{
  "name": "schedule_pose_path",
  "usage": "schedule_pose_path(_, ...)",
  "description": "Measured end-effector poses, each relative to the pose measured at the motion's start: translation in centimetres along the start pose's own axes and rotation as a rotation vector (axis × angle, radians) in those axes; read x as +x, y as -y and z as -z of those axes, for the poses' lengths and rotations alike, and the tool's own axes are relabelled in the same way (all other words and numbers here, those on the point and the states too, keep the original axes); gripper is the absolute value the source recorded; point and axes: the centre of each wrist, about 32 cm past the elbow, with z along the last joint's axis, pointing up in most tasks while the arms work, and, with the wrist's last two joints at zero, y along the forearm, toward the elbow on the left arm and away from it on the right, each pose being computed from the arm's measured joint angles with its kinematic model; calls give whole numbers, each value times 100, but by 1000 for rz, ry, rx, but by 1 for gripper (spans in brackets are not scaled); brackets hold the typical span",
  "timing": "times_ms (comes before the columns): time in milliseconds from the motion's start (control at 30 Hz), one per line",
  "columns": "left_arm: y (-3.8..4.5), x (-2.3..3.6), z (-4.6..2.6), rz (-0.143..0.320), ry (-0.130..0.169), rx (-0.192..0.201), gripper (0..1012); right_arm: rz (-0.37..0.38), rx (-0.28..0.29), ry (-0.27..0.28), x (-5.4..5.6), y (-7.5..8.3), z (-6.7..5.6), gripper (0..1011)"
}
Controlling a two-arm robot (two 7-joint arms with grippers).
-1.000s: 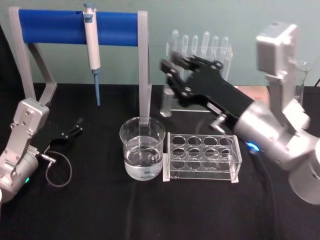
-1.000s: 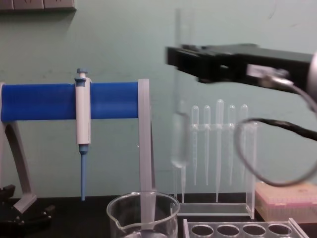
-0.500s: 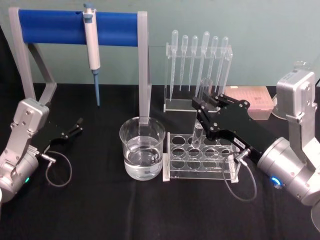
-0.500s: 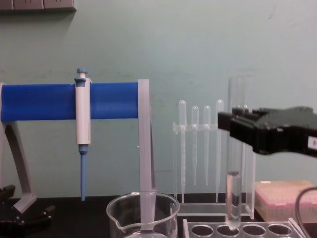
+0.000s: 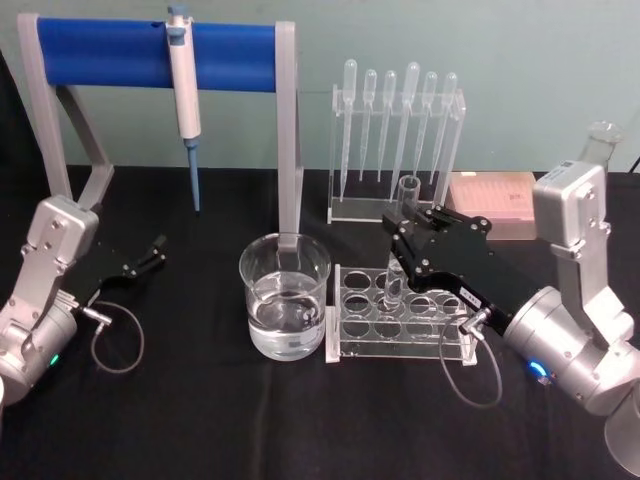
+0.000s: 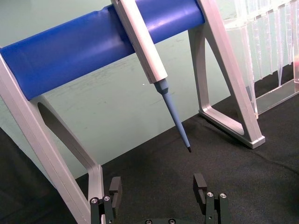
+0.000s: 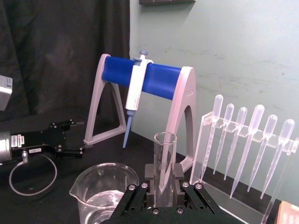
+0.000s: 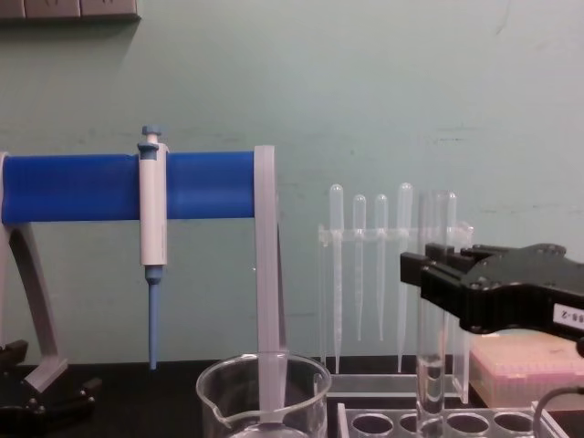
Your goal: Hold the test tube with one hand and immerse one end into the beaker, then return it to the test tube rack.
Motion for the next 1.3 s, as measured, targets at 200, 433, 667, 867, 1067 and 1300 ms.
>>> schedule_pose_path(200, 0, 0, 0, 0, 0, 0, 1000, -2, -12, -8, 0, -40, 59, 231)
schedule_pose_path(433, 0, 0, 0, 0, 0, 0, 1000, -5, -44, -7, -12, -80, 116, 233)
schedule_pose_path(667, 0, 0, 0, 0, 0, 0, 1000, -14, -71, -2, -27, -139, 172, 231)
schedule_pose_path(867, 0, 0, 0, 0, 0, 0, 1000, -23, -91, 8, -40, -179, 190, 231)
schedule_pose_path(1067, 0, 0, 0, 0, 0, 0, 1000, -30, -113, 22, -54, -213, 194, 231)
schedule_pose_path(1300, 0, 0, 0, 0, 0, 0, 1000, -32, -129, 30, -62, -222, 191, 375)
